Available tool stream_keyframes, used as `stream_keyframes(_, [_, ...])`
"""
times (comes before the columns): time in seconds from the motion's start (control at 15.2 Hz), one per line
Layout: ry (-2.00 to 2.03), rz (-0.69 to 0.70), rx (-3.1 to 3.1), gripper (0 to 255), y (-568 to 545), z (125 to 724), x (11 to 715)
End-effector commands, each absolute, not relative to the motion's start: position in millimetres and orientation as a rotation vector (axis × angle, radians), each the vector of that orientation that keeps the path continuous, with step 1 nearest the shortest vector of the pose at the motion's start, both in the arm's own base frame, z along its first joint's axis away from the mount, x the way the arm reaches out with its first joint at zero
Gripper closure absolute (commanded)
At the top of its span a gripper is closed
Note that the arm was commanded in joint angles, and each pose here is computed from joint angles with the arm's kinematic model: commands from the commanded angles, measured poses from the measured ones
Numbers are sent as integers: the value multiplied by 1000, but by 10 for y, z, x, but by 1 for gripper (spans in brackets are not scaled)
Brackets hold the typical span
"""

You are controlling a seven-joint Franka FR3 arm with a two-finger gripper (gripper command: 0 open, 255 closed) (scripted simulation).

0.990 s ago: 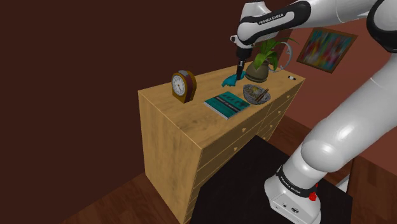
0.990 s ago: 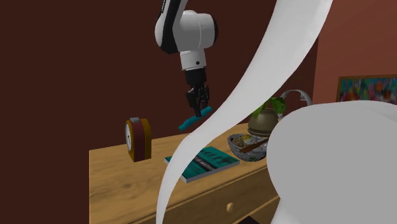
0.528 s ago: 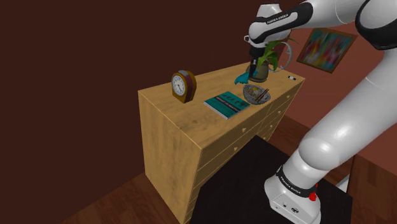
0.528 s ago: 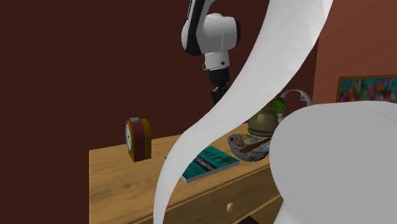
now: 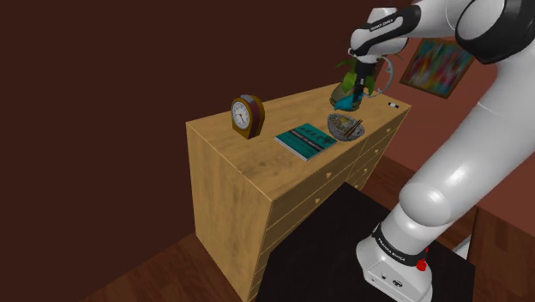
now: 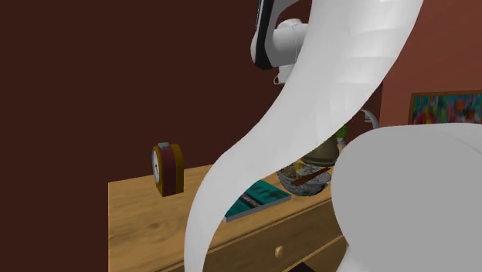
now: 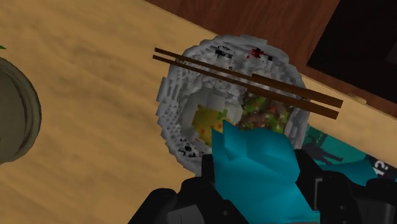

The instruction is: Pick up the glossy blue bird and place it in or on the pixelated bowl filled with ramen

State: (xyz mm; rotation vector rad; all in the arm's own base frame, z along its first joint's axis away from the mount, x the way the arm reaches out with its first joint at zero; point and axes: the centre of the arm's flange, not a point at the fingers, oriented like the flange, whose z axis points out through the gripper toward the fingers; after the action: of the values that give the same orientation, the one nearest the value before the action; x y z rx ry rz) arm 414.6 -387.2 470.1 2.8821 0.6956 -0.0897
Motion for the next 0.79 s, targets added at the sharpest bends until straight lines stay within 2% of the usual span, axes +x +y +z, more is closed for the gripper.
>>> stream_keyframes(0.0, [699, -90, 2881, 255, -4122, 4692, 4069])
stream_keyframes(0.2, [699, -90, 2881, 255, -4434, 4710, 3970])
stream_keyframes(0.73, [699, -90, 2881, 255, -4434, 4287, 3970])
